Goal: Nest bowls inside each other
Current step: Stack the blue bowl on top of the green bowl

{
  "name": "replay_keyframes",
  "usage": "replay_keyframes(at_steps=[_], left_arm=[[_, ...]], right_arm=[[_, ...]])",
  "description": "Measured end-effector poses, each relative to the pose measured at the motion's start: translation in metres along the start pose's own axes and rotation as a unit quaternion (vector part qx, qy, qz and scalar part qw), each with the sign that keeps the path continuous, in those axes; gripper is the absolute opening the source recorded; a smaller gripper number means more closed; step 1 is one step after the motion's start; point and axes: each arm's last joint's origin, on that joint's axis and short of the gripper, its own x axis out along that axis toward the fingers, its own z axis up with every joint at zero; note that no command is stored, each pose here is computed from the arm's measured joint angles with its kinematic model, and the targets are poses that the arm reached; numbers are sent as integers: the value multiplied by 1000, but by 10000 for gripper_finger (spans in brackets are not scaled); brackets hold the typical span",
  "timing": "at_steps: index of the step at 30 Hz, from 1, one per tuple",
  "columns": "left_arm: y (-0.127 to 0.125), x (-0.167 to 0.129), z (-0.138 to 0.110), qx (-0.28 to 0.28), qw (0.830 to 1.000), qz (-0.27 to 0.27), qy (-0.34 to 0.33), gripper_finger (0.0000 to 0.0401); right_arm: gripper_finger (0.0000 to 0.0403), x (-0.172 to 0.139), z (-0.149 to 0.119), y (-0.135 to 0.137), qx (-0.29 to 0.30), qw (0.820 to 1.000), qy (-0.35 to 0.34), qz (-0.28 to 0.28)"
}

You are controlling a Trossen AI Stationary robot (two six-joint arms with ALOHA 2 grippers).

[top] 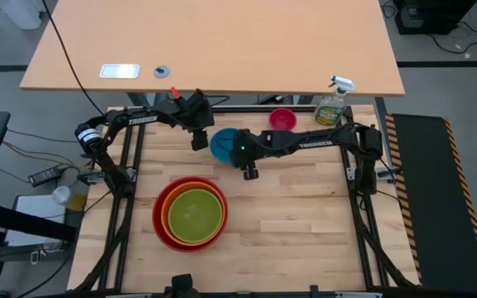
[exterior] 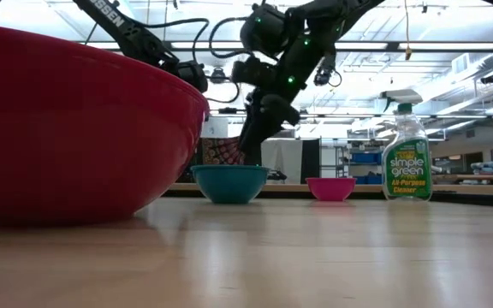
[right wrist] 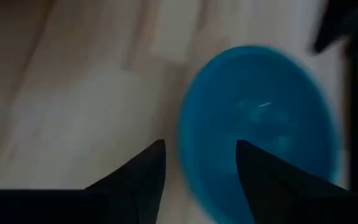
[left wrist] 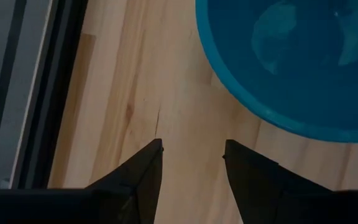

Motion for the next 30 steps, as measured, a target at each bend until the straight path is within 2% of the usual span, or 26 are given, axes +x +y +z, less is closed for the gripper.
replay_keyframes(at_steps=[4,10,15,21,27,30], left_arm=[[1,-2,1,2,1000,4,-7,176],[1,-2,1,-1,1000,1,-7,176],[-1,-2,0,0,1000,-5,-3,176],[-2,-18,2,-1,1000,-5,-28,176],[-1,-70,5,-5,994,33,-107,176],[-3,-101,2,-20,987,52,-151,176]], right_arm=[[200,5,-4,10,-13,999,30,15],[200,35,-19,7,-35,994,93,-40],[192,51,-28,6,-62,990,120,-42],[124,50,-27,7,-53,989,125,-57],[38,48,-26,20,-66,985,150,-61],[16,43,-20,34,-88,982,155,-63]])
